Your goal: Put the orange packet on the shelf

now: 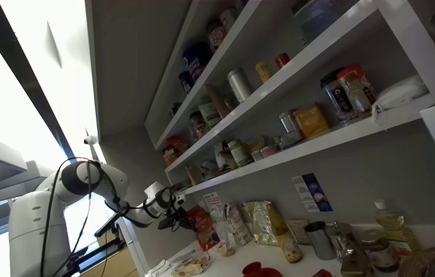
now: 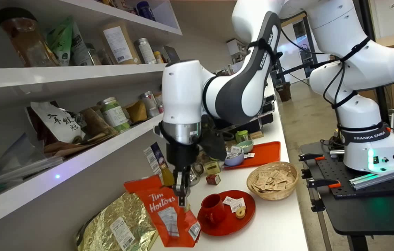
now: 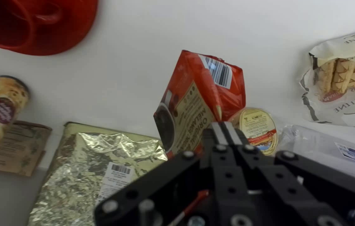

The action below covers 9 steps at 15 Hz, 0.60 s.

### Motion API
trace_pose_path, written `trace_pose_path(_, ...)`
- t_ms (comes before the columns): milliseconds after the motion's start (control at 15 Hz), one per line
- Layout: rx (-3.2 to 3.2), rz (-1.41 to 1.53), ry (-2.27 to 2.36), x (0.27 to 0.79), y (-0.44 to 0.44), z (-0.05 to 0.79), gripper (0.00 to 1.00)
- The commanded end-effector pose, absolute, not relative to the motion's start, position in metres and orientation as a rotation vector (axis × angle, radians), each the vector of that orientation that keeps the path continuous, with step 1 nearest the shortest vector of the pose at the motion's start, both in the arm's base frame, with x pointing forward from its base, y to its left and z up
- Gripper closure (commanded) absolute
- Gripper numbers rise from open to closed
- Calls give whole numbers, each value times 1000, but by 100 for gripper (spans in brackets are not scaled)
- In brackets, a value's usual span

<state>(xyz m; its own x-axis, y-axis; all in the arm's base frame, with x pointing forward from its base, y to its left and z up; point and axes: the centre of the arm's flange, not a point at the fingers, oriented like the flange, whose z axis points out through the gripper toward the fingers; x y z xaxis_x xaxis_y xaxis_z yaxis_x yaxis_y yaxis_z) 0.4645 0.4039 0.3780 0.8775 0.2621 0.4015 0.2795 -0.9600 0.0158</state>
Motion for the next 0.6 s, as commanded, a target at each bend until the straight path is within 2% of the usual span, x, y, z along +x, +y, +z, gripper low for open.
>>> trace_pose_path(0,-3074,-593,-345,417,350,433,99)
trace_pose_path(533,-3195,-512,2,352,234,501,99)
